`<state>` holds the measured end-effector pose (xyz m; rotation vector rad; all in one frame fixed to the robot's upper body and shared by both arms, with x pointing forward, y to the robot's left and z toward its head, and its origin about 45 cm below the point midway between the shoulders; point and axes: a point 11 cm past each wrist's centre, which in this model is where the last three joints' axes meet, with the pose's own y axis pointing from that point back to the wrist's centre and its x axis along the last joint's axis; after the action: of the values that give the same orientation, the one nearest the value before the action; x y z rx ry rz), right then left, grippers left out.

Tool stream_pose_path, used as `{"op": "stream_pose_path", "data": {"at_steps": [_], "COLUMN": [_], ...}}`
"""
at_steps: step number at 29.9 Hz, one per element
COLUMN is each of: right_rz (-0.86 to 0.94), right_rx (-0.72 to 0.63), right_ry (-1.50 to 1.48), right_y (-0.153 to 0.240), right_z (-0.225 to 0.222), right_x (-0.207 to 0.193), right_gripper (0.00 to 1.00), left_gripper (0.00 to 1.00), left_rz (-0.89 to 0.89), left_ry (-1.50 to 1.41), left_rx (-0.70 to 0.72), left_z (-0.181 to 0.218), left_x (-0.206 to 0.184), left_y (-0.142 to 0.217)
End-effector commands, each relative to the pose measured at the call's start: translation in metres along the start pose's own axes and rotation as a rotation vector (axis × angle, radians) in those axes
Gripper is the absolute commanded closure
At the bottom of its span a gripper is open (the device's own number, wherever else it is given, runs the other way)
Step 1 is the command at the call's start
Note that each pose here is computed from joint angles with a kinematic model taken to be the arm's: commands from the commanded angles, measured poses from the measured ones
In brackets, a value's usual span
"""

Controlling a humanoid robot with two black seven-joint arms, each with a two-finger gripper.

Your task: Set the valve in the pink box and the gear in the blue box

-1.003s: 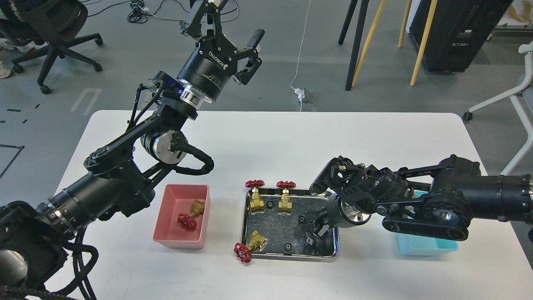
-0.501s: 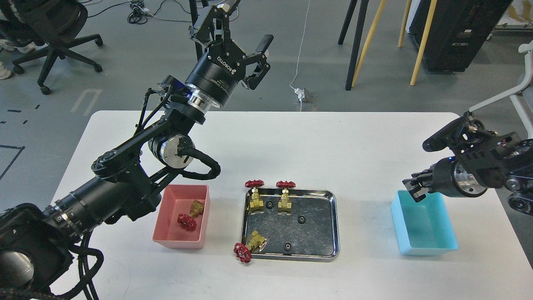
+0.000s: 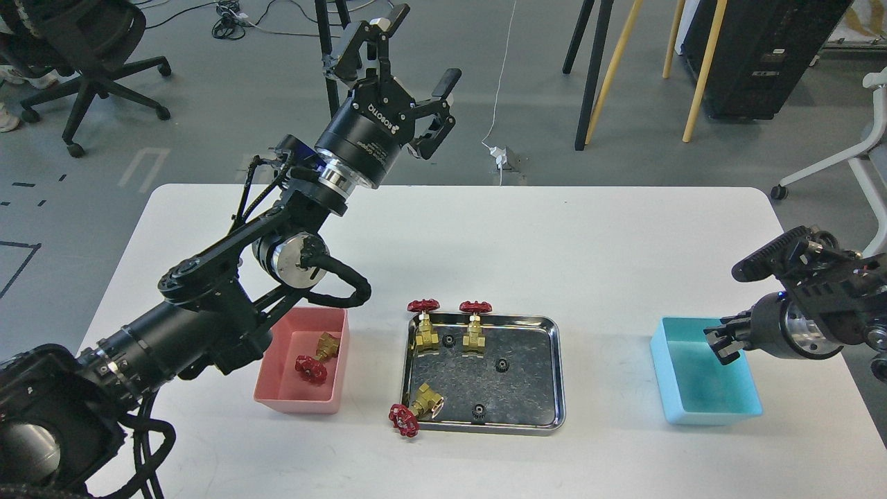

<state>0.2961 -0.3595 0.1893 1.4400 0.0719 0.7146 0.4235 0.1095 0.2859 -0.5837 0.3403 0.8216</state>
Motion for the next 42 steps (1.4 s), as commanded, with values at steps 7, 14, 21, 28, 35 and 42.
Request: {"op": "stream_pose_path", "data": {"at_steps": [7, 14, 21, 28, 35, 42], "right_rz": [0.090, 0.336, 0.649, 0.792, 0.703, 0.624], "right_rx": [0.021, 0.114, 0.354, 0.909, 1.209, 1.304], "right_ry": [-0.115, -0.534, -1.188, -1.814, -2.135, -2.184], "right_y": [0.003, 0.045, 0.102, 0.082, 0.033, 0.011], "right_z": [0.004, 0.052, 0.145, 0.168, 0.142, 0.111], "right_x": [0.015, 0.082, 0.121, 0.141, 0.147, 0.169], "right_gripper": [0.27, 0.26, 0.23, 0.04, 0.03, 0.01], "left_gripper": [0.05, 0.05, 0.02, 0.01, 0.01, 0.01], "left_rz": [-0.007, -0.046, -0.265, -0.149, 0.058, 0.133], "left_ry": [-0.021, -0.188, -0.525, -0.532, -0.347, -0.181], "left_rx": [-0.002, 0.039, 0.332, 0.252, 0.094, -0.027], "left_z": [0.006, 0.039, 0.057, 0.107, 0.100, 0.083], "left_x": [0.000, 0.014, 0.017, 0.061, 0.104, 0.108], "left_y": [-0.003, -0.008, -0.011, -0.020, -0.001, 0.003]}}
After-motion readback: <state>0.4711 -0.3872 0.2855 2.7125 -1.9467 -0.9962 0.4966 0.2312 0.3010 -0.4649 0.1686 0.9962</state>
